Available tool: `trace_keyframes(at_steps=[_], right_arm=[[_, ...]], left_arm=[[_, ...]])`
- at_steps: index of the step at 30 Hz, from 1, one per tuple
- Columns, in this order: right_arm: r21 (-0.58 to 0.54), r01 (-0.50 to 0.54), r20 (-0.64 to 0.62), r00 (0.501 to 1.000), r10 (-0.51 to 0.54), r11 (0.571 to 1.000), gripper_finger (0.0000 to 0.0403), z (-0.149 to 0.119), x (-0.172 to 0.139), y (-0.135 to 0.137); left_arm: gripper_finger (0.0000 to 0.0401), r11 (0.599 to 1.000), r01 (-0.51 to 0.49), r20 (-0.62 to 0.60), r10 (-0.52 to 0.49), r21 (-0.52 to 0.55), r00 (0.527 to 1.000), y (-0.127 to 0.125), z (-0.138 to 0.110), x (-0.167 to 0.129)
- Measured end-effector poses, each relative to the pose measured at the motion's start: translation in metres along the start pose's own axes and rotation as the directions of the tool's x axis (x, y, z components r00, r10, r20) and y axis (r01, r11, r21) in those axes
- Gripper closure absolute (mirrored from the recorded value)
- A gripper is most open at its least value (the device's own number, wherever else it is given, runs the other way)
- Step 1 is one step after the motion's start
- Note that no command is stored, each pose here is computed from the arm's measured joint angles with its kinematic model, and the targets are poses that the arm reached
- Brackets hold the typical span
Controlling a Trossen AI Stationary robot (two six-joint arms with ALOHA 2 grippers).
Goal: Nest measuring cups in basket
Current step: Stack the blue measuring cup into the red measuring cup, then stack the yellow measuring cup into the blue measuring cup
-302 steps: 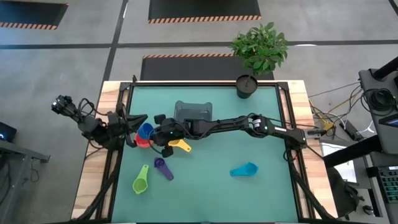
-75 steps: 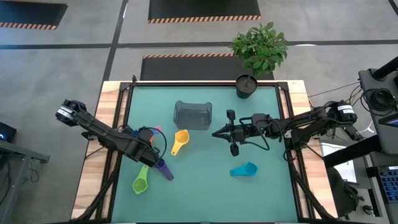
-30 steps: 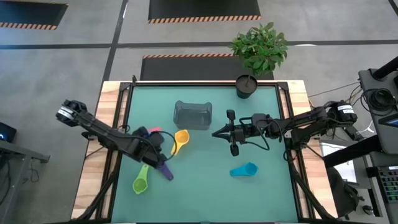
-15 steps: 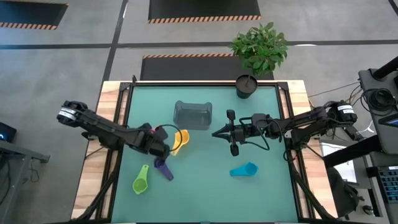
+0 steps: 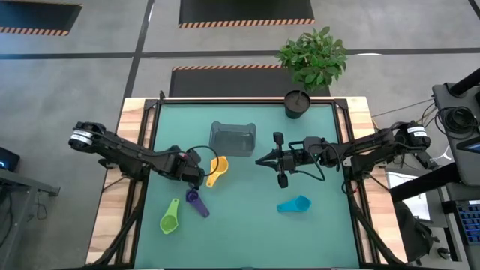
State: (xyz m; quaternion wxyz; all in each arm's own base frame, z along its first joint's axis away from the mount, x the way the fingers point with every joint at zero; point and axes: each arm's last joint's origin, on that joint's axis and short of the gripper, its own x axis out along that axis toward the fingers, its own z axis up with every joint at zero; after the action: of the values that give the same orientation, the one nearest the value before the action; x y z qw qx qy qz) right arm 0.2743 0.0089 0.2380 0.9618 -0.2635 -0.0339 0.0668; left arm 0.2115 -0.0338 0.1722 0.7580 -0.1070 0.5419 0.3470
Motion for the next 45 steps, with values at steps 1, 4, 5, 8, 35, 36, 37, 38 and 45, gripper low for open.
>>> trace_keyframes(at_steps=[1, 4, 5, 8, 35, 36, 37, 38, 45], right_arm=[[0.000, 0.000, 0.000, 1.000, 0.000, 1.000, 0.0394, 0.000, 0.000, 0.000], [0.000, 0.000, 0.000, 1.000, 0.000, 1.000, 0.0394, 0.000, 0.000, 0.000], [0.000, 0.000, 0.000, 1.000, 0.000, 1.000, 0.0394, 0.000, 0.000, 0.000], [0.000, 0.000, 0.000, 1.000, 0.000, 1.000, 0.0394, 0.000, 0.000, 0.000], [0.010, -0.004, -0.006, 1.000, 0.004, 1.000, 0.0394, -0.001, 0.000, 0.000], [0.013, -0.004, -0.007, 1.000, 0.004, 1.000, 0.0394, -0.001, 0.000, 0.000], [0.018, -0.004, -0.006, 1.000, 0.004, 1.000, 0.0394, -0.001, 0.000, 0.000], [0.024, -0.003, -0.006, 1.000, 0.004, 1.000, 0.0394, -0.001, 0.000, 0.000], [0.169, -0.009, -0.023, 1.000, 0.013, 0.986, 0.0394, 0.007, 0.007, -0.005]], left_arm=[[0.0401, 1.000, -0.007, 0.010, 0.007, -0.001, 1.000, 0.000, 0.000, 0.000], [0.0401, 1.000, -0.030, 0.037, 0.031, -0.008, 0.999, 0.001, 0.001, 0.000], [0.0401, 0.999, -0.036, 0.043, 0.036, -0.010, 0.998, 0.001, 0.002, 0.000], [0.0401, 0.999, -0.040, 0.047, 0.041, -0.015, 0.998, 0.002, 0.002, 0.000], [0.0401, 0.848, -0.013, 0.632, -0.384, 0.529, 0.674, -0.079, -0.007, -0.087], [0.0401, 0.841, -0.013, 0.633, -0.397, 0.541, 0.664, -0.079, -0.010, -0.090], [0.0401, 0.834, -0.015, 0.631, -0.405, 0.551, 0.662, -0.079, -0.012, -0.092], [0.0401, 0.829, -0.019, 0.628, -0.408, 0.559, 0.663, -0.078, -0.014, -0.093], [0.0401, 0.827, -0.019, 0.629, -0.412, 0.561, 0.659, -0.048, -0.015, -0.113]])
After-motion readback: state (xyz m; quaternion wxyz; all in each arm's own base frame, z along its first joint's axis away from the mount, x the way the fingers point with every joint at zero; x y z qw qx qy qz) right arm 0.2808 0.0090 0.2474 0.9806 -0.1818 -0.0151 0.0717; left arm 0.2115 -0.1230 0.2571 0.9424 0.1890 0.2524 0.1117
